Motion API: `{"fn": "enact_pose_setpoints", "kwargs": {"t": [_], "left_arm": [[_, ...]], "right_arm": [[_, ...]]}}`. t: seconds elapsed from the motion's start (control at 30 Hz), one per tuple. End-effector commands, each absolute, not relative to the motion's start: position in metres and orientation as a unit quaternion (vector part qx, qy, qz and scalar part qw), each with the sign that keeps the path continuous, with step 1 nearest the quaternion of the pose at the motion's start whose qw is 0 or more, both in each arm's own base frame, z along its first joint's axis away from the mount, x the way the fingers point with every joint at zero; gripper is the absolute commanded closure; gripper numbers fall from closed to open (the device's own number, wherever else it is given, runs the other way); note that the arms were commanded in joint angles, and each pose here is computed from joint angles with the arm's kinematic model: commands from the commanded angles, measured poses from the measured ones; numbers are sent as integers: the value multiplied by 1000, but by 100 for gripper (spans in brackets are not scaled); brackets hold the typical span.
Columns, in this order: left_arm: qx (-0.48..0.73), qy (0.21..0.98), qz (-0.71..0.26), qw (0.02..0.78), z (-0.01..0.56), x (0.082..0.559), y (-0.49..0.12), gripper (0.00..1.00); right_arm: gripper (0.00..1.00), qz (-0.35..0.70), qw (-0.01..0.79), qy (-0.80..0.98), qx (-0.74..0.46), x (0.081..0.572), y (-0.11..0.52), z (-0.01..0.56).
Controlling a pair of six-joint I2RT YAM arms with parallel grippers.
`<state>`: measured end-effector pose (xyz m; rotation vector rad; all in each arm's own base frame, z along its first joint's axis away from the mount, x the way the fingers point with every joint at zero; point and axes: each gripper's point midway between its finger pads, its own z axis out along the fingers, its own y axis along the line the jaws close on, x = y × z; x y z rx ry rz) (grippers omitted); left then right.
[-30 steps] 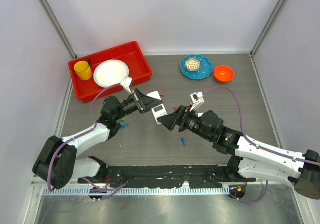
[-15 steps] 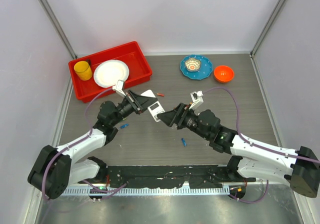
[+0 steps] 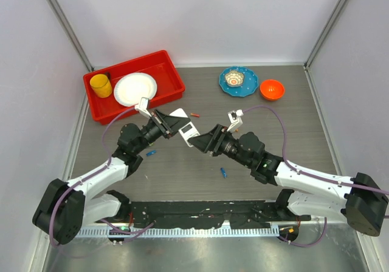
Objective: Load the batteries into the remote control
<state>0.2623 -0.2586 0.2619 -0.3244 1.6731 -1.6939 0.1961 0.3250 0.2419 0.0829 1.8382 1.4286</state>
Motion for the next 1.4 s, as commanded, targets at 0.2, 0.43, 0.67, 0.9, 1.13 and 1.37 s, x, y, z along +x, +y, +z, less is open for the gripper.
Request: {"fn": "enact_pose_setpoints", "kwargs": {"t": [0.2,0.43,0.67,0.9,1.13,1.37], "left_arm": [[-122,624,-666,390,281,260,-252,100],[-122,622,-667,391,281,259,-251,100],[-122,622,-667,392,282,259,-251,100],[-123,622,-667,391,281,258,-251,100],[-121,620,-669,392,284,257,-250,100],[-121,621,-667,393,283,257,-250,100]], "right_arm": [[37,594,396,700,36,197,330,258],[43,592,395,702,37,200,333,255],[49,596,385,704,26,196,335,252],[57,594,384,707,27,196,335,249],[65,588,384,711,28,198,335,246],[67,580,387,716,23,198,334,244]]}}
